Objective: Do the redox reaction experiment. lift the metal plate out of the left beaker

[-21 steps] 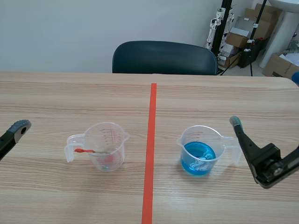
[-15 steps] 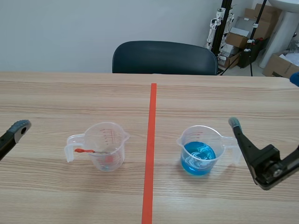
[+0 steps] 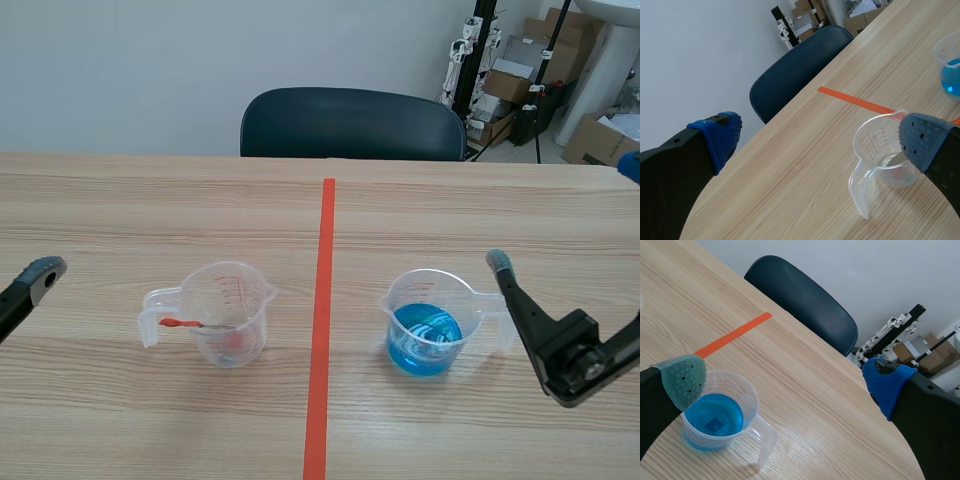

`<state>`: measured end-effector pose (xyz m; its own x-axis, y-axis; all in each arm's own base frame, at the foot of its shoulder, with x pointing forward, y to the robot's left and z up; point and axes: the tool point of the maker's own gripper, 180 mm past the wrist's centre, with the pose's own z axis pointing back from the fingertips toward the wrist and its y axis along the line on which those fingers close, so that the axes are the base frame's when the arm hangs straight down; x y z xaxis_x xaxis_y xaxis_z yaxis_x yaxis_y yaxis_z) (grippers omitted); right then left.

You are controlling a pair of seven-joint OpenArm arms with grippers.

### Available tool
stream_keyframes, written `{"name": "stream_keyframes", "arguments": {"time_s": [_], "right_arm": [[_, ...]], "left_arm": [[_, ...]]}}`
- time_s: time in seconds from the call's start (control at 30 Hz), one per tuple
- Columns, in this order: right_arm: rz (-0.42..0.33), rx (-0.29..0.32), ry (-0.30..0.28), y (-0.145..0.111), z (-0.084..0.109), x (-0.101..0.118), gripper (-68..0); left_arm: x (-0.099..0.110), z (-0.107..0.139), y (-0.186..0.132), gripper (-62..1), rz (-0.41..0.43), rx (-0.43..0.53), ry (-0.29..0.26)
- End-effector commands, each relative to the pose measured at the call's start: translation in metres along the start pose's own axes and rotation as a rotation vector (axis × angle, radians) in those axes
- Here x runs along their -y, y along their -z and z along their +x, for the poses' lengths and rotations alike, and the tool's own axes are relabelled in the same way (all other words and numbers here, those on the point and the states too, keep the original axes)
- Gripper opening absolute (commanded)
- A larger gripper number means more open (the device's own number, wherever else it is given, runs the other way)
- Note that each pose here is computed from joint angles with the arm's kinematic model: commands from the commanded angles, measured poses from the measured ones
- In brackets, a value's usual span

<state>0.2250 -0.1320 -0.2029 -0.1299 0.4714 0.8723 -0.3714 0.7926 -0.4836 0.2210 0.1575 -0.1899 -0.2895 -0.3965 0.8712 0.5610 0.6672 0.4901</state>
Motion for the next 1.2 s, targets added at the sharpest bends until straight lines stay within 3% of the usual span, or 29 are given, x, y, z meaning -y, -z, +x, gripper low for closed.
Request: {"name": "stream_keyframes", "arguments": {"time_s": [0.0,0.2,0.43,0.77,0.97,1.17], "right_arm": [[-0.020,0.044,-0.011,0.004,0.014,0.007,0.4],[-0.004,0.037,-0.023,0.004,0.013,0.005,0.4],[0.097,0.045,-0.048,0.005,0.014,-0.006,0.4],[0.226,0.104,-0.116,0.005,0.024,-0.016,0.4],[0.307,0.120,-0.119,0.003,0.027,-0.025,0.4],[0.378,0.185,-0.140,0.001,0.039,-0.031,0.4]], "left_arm": [[-0.002,0.005,0.000,1.4,0.005,0.022,-0.002],[-0.002,0.005,0.000,1.4,0.005,0.022,-0.002],[-0.002,0.005,0.000,1.4,0.005,0.022,-0.002],[-0.002,0.006,0.000,1.4,0.006,0.022,-0.003],[-0.002,0.005,0.000,1.4,0.006,0.022,-0.003],[-0.001,-0.004,-0.005,1.4,0.045,-0.004,-0.035]]}}
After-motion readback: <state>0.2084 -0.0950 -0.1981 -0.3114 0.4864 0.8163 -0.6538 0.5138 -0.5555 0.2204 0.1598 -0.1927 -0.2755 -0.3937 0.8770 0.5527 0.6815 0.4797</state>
